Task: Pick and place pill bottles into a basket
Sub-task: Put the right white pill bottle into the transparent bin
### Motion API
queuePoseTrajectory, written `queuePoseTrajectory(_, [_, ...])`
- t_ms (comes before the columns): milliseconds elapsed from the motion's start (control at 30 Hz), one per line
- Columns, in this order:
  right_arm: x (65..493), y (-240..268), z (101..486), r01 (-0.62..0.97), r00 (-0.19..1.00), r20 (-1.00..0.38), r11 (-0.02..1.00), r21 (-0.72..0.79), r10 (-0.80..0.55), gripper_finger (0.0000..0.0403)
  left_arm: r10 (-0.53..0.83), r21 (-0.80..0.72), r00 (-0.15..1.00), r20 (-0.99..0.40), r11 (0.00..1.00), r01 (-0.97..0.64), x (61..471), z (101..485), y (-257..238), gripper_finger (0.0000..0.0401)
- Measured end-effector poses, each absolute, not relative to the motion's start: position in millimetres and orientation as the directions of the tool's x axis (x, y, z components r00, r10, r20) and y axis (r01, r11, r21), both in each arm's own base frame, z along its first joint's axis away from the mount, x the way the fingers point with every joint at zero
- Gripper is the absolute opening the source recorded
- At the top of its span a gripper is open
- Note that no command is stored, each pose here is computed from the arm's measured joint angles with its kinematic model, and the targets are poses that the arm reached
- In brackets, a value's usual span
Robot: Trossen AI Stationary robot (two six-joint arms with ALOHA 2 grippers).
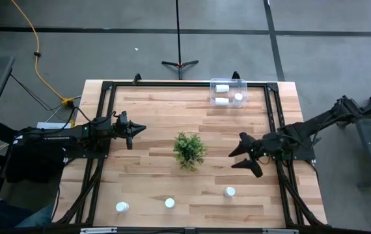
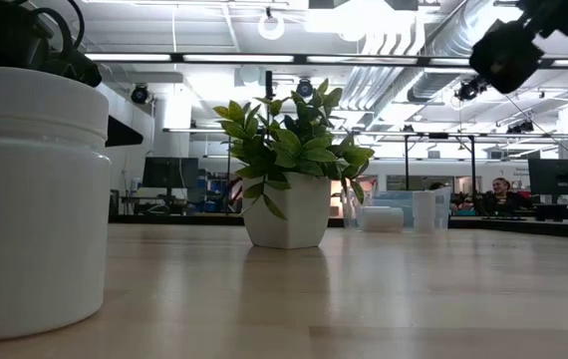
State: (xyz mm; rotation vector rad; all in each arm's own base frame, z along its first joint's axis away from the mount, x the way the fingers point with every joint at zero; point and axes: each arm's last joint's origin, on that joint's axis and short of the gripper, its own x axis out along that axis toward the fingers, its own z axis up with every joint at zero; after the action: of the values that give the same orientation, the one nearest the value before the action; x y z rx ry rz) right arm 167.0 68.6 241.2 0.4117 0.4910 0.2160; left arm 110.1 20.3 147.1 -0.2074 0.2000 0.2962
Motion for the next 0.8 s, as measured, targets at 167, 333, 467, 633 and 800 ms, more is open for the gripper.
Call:
queuePoseTrajectory(167, [170.4, 81.5, 231.9, -0.088, 0.830, -0.458, 0.886, 0.456, 0.319, 0.0236, 0.268, -0.172, 0.937, -0.225, 0.935, -0.309, 110.1, 147.0, 20.3, 0.0046])
queuePoseTrajectory(333, [178.9, 100.7, 224.1, -0.152, 0.800, -0.453, 0.862, 0.484, 0.394, 0.0236, 0.268, -0.172, 0.937, -0.225, 0.935, -0.309, 110.1, 147.0, 20.3, 0.0046])
queuePoseTrajectory(467, [187.1, 115.9, 215.2, -0.184, 0.772, -0.467, 0.854, 0.486, 0.432, 0.0236, 0.268, -0.172, 0.937, -0.225, 0.935, -0.309, 110.1, 147.0, 20.3, 0.0046])
queuePoseTrajectory(633, [201.5, 134.0, 214.9, -0.216, 0.725, -0.537, 0.883, 0.416, 0.430, 0.0236, 0.268, -0.172, 0.937, -0.225, 0.935, -0.309, 110.1, 147.1, 20.3, 0.0046])
queuePoseTrajectory(800, [216.1, 147.7, 217.9, -0.231, 0.655, -0.647, 0.918, 0.321, 0.391, 0.0236, 0.268, -0.172, 0.937, -0.225, 0.935, -0.309, 110.1, 147.0, 20.3, 0.0046])
